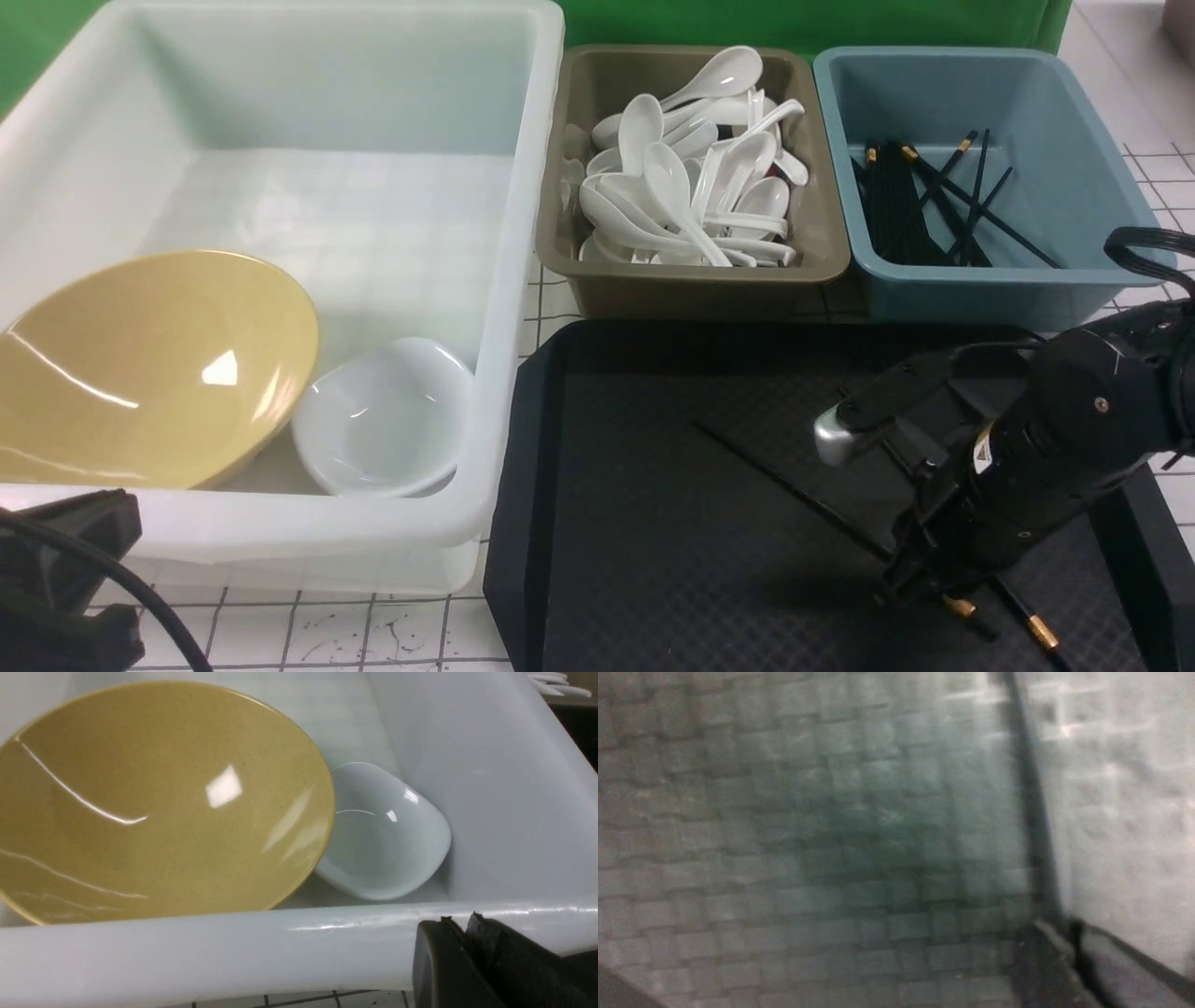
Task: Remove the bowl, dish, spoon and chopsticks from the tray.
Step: Use the right arm to grab a chopstick, then use the right arm to put a chopstick into the small storage box on the right
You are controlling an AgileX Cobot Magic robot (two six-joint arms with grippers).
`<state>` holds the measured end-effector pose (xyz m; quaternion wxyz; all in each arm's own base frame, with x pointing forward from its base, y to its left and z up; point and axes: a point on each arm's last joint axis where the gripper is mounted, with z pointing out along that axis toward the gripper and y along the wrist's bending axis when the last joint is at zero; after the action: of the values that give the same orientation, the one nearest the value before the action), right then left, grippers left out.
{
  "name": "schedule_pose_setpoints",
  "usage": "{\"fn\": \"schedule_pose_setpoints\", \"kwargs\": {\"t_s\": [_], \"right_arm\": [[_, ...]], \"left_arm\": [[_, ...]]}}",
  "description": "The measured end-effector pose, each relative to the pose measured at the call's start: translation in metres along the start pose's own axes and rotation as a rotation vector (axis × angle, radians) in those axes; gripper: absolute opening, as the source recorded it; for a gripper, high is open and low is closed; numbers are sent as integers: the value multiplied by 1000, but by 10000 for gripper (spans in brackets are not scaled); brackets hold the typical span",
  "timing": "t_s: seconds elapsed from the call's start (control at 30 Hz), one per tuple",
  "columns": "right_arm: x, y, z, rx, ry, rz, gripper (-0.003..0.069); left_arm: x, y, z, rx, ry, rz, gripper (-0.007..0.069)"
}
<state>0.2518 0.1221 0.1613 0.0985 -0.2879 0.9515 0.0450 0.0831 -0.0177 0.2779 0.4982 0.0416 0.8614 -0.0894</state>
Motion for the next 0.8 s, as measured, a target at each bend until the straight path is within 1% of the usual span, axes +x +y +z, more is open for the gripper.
{"fn": "schedule_pose_setpoints", "kwargs": {"t_s": [0.03, 0.13, 0.2, 0.23, 0.27, 0.37, 0.4, 0.47, 0.53, 0.57, 0.67, 0.77, 0.8], "right_arm": [[-1, 0, -1, -4, 1, -1, 85], [-1, 3, -10, -30, 34, -4, 81], [-6, 4, -30, -28, -10, -23, 81], [-12, 4, -53, -11, -105, -44, 81], [-16, 4, -61, 0, -154, -52, 81], [-37, -6, -115, 96, -495, -65, 81], [-45, -15, -128, 139, -608, -47, 81], [-60, -39, -140, 227, -773, 14, 81], [-76, -70, -134, 278, -846, 122, 81], [-83, -86, -125, 284, -855, 189, 81], [-96, -118, -90, 267, -799, 332, 99], [-105, -133, -58, 235, -691, 389, 164], [-106, -134, -49, 220, -641, 394, 206]], "left_arm": [[1, 0, 0, -1, 0, 1, 35], [5, 2, 4, -9, -6, -3, 35], [6, 2, 6, -11, -5, -6, 35], [7, 3, 6, -13, -9, -7, 35], [7, 3, 6, -14, -11, -7, 35], [6, 3, 7, -20, -28, -7, 35], [6, 4, 7, -21, -33, -8, 35], [6, 4, 7, -22, -33, -8, 35], [6, 4, 7, -20, -34, -11, 35], [6, 3, 7, -20, -34, -12, 35], [6, 3, 7, -15, -35, -19, 35], [6, 3, 7, -12, -35, -24, 35], [6, 3, 7, -11, -34, -25, 35]]}}
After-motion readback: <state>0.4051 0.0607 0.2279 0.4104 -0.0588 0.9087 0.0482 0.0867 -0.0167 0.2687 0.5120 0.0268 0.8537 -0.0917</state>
